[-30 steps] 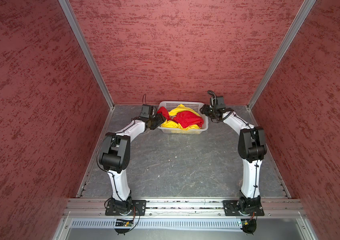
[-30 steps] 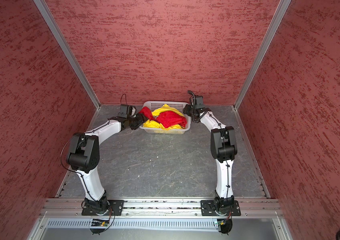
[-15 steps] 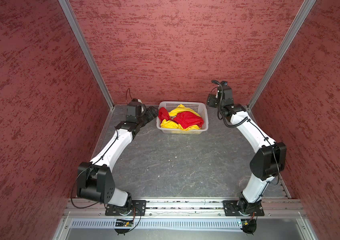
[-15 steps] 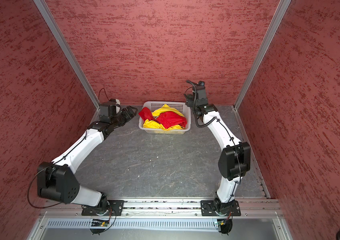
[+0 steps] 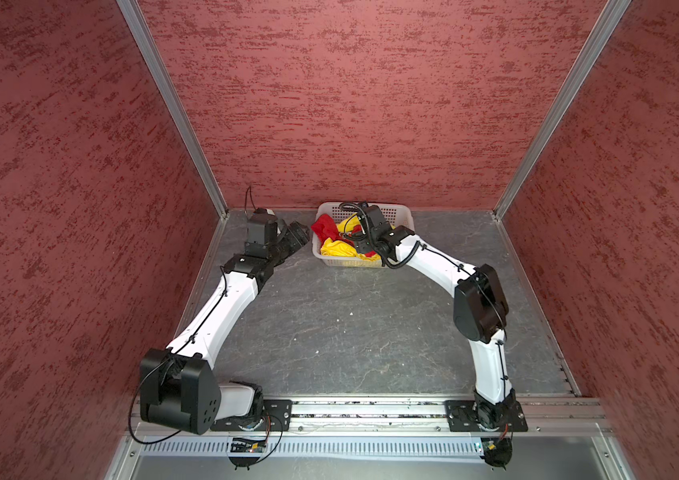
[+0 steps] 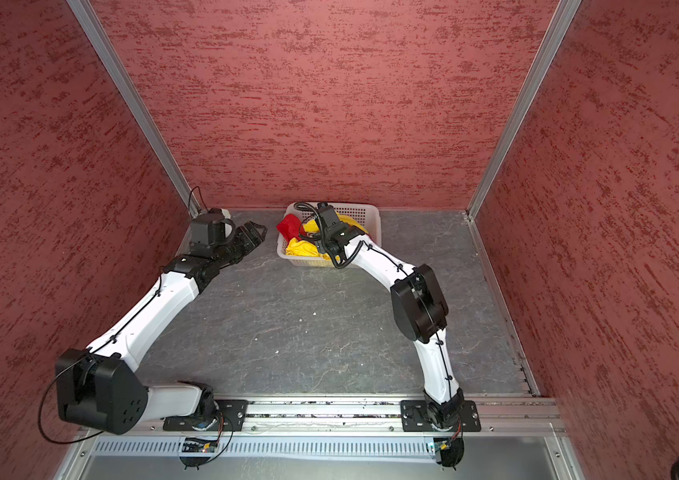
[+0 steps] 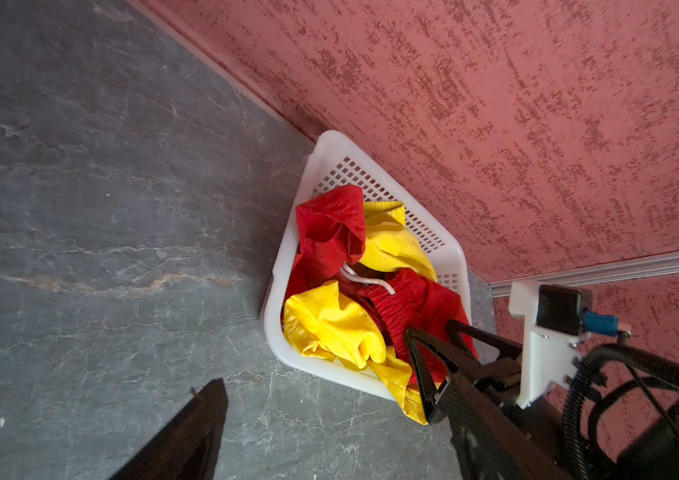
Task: Fold and stack the shorts
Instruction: 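Lower the right gripper into the basket and grasp the red shorts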
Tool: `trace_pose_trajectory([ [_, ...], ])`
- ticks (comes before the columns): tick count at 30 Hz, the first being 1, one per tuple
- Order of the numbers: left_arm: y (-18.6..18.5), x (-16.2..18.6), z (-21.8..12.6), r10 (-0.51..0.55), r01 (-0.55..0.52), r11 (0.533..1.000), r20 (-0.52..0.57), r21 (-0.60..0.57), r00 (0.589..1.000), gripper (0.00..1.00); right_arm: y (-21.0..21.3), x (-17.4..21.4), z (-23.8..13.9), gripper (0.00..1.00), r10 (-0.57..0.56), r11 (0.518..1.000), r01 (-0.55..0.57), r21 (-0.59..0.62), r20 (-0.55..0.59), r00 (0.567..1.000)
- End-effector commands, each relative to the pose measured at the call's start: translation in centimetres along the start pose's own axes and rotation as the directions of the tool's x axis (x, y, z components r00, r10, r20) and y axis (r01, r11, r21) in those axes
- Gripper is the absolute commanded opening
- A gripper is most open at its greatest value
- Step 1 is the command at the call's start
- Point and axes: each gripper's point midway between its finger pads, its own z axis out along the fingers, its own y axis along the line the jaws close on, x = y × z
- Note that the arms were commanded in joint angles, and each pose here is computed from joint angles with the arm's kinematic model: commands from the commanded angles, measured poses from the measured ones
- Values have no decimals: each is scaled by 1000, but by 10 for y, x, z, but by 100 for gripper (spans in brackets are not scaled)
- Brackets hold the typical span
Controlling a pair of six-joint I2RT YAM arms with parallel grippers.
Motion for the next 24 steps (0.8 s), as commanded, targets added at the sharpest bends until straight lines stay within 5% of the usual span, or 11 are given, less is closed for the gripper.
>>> trace_pose_trajectory([
  [1,4,14,2,-17,17,1000,-41,-11,999,83,-2,-13,0,75,7,1000,-7,-1,10,1000],
  [5,7,22,8,-20,19,1000,-62,-17,998,83,-4,-12,11,64,22,1000,-22,-6,-1,1000],
  [9,8,28,14,-12,11,1000,-79,-14,997,82,-15,-13,18,22,83,996,-84,-38,-18,996],
  [12,12,32,19,-11,8,999,-94,-32,996,82,-28,-18,16,2,124,991,-125,-43,-22,992],
  [22,25,44,43,-10,1,998,-141,-63,990,82,-39,-47,-23,0,154,984,-151,-92,31,988],
  [23,25,45,45,-10,1,998,-146,-63,989,82,-39,-49,-27,10,153,984,-149,-101,35,988],
  [24,27,46,47,-11,2,998,-150,-66,989,82,-38,-49,-29,34,150,984,-146,-105,29,988],
])
